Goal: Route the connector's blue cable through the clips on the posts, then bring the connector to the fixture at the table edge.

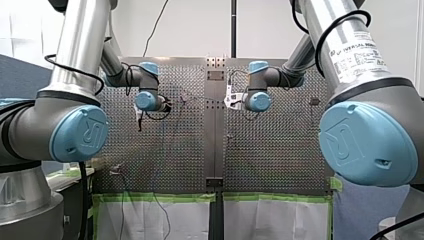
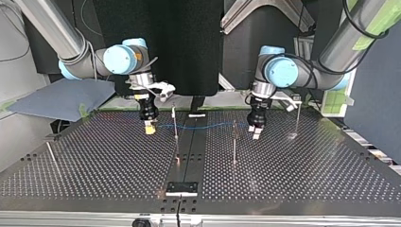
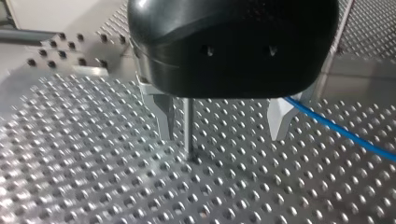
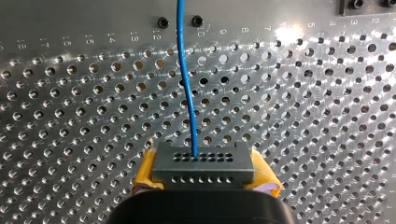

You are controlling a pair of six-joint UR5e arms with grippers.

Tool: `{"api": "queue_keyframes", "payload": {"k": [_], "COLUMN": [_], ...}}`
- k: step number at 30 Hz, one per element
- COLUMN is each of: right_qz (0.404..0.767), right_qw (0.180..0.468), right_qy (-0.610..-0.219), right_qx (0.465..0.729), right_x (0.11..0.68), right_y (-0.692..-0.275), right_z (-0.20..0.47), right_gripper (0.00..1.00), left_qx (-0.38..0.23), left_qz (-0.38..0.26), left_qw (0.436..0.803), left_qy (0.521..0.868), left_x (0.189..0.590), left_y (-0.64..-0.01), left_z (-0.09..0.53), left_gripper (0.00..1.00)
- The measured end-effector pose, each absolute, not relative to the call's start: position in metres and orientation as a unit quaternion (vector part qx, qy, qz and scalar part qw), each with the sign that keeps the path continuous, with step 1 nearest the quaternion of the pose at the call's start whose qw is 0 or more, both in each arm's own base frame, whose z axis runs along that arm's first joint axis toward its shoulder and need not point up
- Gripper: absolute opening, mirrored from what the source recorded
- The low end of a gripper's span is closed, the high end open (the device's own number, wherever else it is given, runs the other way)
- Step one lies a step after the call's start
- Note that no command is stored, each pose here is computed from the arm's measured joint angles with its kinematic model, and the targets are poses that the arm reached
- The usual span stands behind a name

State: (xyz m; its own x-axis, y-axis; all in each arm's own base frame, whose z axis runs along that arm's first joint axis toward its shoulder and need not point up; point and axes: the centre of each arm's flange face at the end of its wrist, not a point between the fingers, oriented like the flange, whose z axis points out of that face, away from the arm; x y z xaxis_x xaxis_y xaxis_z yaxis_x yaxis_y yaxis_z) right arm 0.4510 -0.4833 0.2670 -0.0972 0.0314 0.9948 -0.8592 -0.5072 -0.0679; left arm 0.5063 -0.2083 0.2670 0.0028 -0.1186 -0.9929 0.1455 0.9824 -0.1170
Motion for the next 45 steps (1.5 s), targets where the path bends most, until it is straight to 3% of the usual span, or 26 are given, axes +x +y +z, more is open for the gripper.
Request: {"api": "queue_keyframes", "payload": {"k": [13,22,45], "right_qz": [0.646,0.645,0.642], "right_qw": [0.343,0.341,0.34], "right_qy": [-0.359,-0.359,-0.361], "right_qx": [0.58,0.582,0.585], "right_x": [0.451,0.452,0.451], "right_y": [-0.482,-0.481,-0.48], "right_z": [0.266,0.266,0.265], "right_gripper": [0.0,0.0,0.0], "left_qx": [0.04,0.036,0.053], "left_qz": [-0.138,-0.162,-0.156], "left_qw": [0.688,0.698,0.701], "left_qy": [0.711,0.696,0.694], "left_x": [0.474,0.462,0.448], "left_y": [-0.22,-0.223,-0.229], "left_z": [0.255,0.269,0.272], "left_gripper": [0.99,0.99,0.99]}}
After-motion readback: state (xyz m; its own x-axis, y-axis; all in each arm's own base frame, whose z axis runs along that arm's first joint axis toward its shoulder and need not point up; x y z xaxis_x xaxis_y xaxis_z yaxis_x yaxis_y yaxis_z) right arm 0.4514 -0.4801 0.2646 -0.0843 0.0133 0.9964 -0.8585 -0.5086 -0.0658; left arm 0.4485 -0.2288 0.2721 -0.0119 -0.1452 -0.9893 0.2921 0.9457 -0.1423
